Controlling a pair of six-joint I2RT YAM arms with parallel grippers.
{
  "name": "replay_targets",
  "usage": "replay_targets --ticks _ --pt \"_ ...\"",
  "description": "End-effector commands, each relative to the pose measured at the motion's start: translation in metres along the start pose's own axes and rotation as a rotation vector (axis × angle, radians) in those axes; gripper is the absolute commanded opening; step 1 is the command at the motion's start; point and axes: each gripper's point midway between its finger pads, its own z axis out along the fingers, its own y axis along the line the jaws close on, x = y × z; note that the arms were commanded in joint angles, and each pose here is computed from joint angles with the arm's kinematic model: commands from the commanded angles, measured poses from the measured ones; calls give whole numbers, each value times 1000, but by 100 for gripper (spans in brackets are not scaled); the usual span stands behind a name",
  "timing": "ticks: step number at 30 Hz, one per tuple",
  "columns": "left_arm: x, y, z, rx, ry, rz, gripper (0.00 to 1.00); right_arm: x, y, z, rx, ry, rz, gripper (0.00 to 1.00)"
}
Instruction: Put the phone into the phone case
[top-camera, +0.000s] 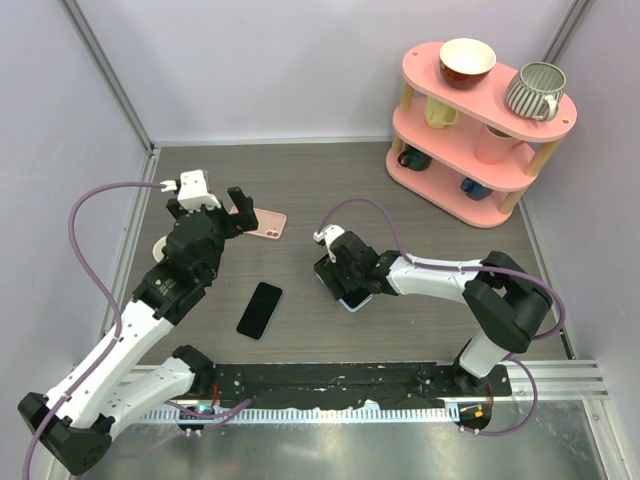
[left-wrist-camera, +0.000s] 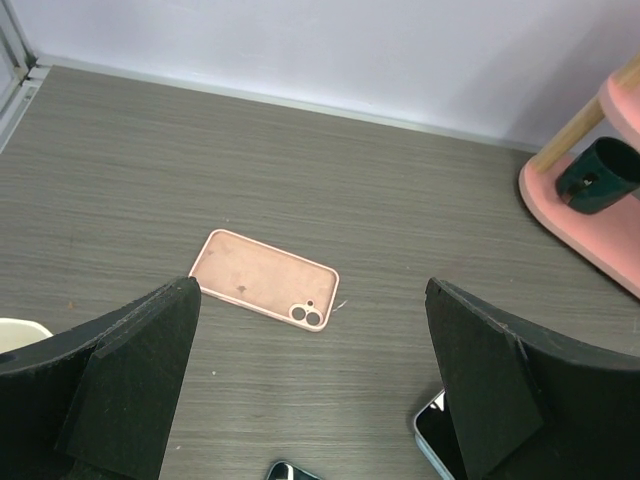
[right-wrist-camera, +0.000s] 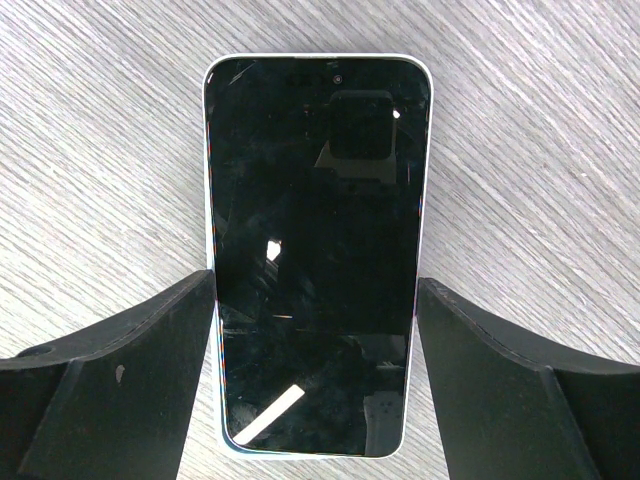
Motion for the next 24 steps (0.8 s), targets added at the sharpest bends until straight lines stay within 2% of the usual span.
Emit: replay_targets --ticks 1,3,6,15,19,22,24 --pt "-13 1 5 -37 -26 -4 100 2 -9 5 55 3 -7 82" --pt "-9 1 8 -51 -5 8 100 5 -10 7 64 11 -6 85" --pt "-4 2 11 -67 17 21 100 7 -10 10 66 17 -8 86" --pt "9 -2 20 -101 107 42 100 9 -7 10 44 20 -14 70" --pt "12 -7 36 -143 192 74 100 3 -11 5 59 0 -13 68" --pt "18 6 53 -172 304 17 100 -5 -15 -2 74 -27 -13 68" --pt "41 17 67 -201 412 7 99 -11 -18 -7 75 -46 -13 68"
